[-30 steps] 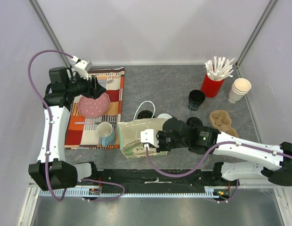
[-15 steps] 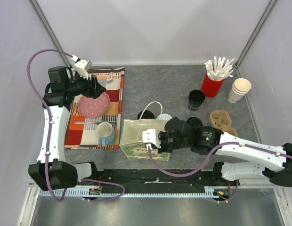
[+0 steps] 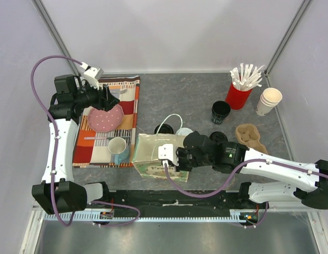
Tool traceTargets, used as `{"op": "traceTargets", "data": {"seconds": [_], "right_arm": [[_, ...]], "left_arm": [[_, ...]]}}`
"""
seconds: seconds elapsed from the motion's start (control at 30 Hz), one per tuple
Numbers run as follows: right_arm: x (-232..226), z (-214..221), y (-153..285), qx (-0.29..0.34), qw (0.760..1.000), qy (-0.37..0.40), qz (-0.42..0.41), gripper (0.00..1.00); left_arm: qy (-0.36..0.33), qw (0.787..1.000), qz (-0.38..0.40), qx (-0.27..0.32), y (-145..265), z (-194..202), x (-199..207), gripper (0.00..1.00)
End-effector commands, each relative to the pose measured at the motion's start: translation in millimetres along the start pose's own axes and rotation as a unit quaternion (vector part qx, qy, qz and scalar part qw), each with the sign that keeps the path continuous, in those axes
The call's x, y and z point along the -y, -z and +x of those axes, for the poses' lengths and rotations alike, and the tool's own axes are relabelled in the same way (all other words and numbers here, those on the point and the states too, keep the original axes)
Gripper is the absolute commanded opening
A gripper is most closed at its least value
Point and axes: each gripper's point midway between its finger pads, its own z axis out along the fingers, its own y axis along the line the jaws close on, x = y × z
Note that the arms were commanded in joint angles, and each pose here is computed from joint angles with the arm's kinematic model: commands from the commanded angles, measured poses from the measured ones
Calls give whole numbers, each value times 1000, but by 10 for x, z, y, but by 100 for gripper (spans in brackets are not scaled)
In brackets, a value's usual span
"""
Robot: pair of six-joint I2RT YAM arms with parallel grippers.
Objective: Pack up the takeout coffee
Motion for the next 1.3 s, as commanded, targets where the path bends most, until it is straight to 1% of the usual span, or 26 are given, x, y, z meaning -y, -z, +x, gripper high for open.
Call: {"op": "traceTargets", "data": {"seconds": [0.0,0.03,0.07,0.13,0.17,0.23,0.27,0.37,0.47,0.5,0.6,0.67,0.73,0.83,0.87,0.93,0.97,1.03,1.07,1.1,1.13,1.17,1.23,1.27], "right_arm": [[28,-316,9,47,999,12,-4,0],[31,-325,14,48,999,13,-4,0],[42,-339,34,50,999,13,-1,7],[42,-346,63,49,999,12,0,25],[44,-348,79,49,999,14,1,43],[58,-347,111,45,999,11,5,54],[61,-355,130,45,999,11,6,63],[88,-433,215,54,998,13,12,71],[113,-608,354,80,997,15,18,77],[136,-707,427,94,995,17,21,78],[144,-845,547,116,993,15,24,82],[164,-889,603,121,992,10,30,87],[284,-953,701,127,990,0,63,90],[543,-1123,930,149,979,-48,132,90],[765,-1093,1029,143,967,-87,190,90],[1047,-1152,1295,157,942,-136,263,89],[1284,-1059,1477,157,916,-180,324,88],[1508,-968,1766,161,883,-216,384,83],[1716,-791,1989,151,850,-241,442,81],[1783,-694,2083,149,835,-260,461,80],[1932,-507,2237,132,811,-276,498,77],[1993,-388,2301,115,800,-284,517,76],[2095,-59,2292,52,784,-300,541,76],[2205,172,2391,26,763,-316,563,76]], "left_arm": [[-32,998,51,22,77,-178,186,67],[-32,997,66,22,78,-171,240,68],[-32,996,81,23,83,-171,291,68],[-31,992,117,27,112,-164,433,69],[-39,991,123,32,136,-179,471,70],[-48,989,137,34,159,-177,548,71],[-60,988,141,38,185,-187,582,72],[-84,983,158,36,200,-179,722,75],[-107,981,161,18,159,-134,842,75],[-123,977,171,9,110,-118,971,75],[-144,973,183,-1,66,-108,1096,75],[-153,970,189,-10,55,-83,1155,75],[-163,967,194,-15,37,-92,1221,75],[-167,967,194,-10,50,-161,1244,75],[-162,968,190,-11,52,-177,1235,75],[-163,970,179,-6,69,-251,1218,75],[-159,973,168,-3,74,-300,1194,75],[-146,977,154,-2,68,-330,1161,75],[-144,979,142,-2,59,-339,1120,75],[-144,980,135,-1,51,-351,1093,75],[-140,982,129,-2,42,-348,1074,75],[-140,983,122,-6,19,-324,1040,75],[-140,984,114,-8,6,-309,1011,75],[-141,984,105,-11,-7,-283,969,75]]}}
